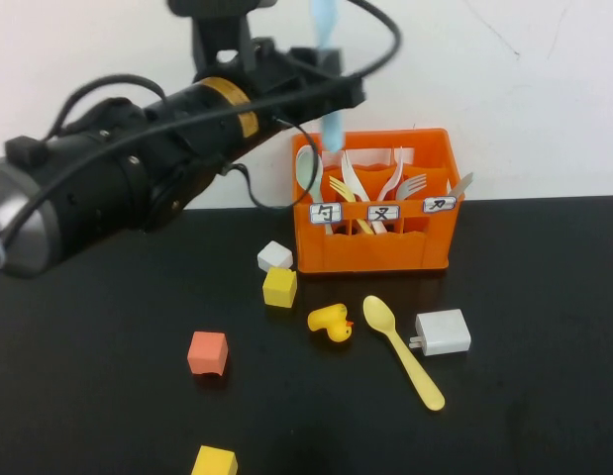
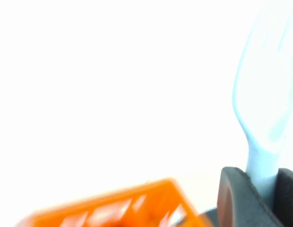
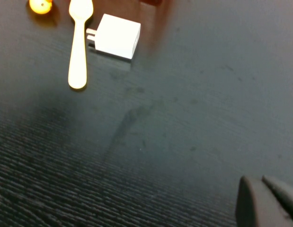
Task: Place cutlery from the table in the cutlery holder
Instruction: Place the fork on the box
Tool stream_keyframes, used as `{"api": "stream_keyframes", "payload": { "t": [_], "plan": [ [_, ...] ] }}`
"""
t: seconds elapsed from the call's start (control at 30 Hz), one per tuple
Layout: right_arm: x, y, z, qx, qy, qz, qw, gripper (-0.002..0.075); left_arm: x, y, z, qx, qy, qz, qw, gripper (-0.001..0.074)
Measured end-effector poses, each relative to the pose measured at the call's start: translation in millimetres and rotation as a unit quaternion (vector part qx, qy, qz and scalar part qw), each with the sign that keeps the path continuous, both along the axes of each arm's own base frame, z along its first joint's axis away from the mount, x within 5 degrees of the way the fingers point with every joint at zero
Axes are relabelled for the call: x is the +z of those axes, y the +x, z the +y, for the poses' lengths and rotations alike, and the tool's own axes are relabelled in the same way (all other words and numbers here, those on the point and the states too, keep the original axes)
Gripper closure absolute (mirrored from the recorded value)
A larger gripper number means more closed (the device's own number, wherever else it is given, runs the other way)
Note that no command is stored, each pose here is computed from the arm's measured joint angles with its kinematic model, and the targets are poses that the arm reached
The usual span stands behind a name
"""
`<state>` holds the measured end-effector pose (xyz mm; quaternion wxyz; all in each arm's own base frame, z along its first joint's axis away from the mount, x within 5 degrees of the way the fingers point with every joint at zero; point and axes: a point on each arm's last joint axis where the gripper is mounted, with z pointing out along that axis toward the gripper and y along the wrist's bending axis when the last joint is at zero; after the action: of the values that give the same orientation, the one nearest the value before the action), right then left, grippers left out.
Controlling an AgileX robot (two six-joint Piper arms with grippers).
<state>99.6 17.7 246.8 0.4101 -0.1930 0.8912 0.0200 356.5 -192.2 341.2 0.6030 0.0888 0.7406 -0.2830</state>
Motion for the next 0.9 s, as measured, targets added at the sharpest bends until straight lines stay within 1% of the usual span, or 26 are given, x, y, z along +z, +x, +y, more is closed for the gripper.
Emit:
{"api": "stream_keyframes", "payload": {
  "t": [0.07,0.17,0.47,0.7,0.9],
  "plan": [
    [0,0,0,0.001,-0.001,0.0,1.0,0.0728,1,2,-7,-0.028,-0.014,-0.038,0.999,0.063],
    [0,0,0,0.001,-0.001,0.0,1.0,0.0728,-5,6,-15,-0.06,-0.031,-0.072,0.995,0.063],
    [-5,-1,0,0.0,0.001,0.007,1.0,0.0728,-44,21,-32,-0.102,-0.051,-0.081,0.99,0.063],
    [-10,0,-1,0.003,-0.009,-0.001,1.0,0.0728,-65,27,-37,-0.113,-0.027,-0.079,0.99,0.063],
    [-10,0,-1,0.001,-0.01,-0.006,1.0,0.0728,-78,31,-39,-0.12,0.011,-0.096,0.988,0.063]
  ]
}}
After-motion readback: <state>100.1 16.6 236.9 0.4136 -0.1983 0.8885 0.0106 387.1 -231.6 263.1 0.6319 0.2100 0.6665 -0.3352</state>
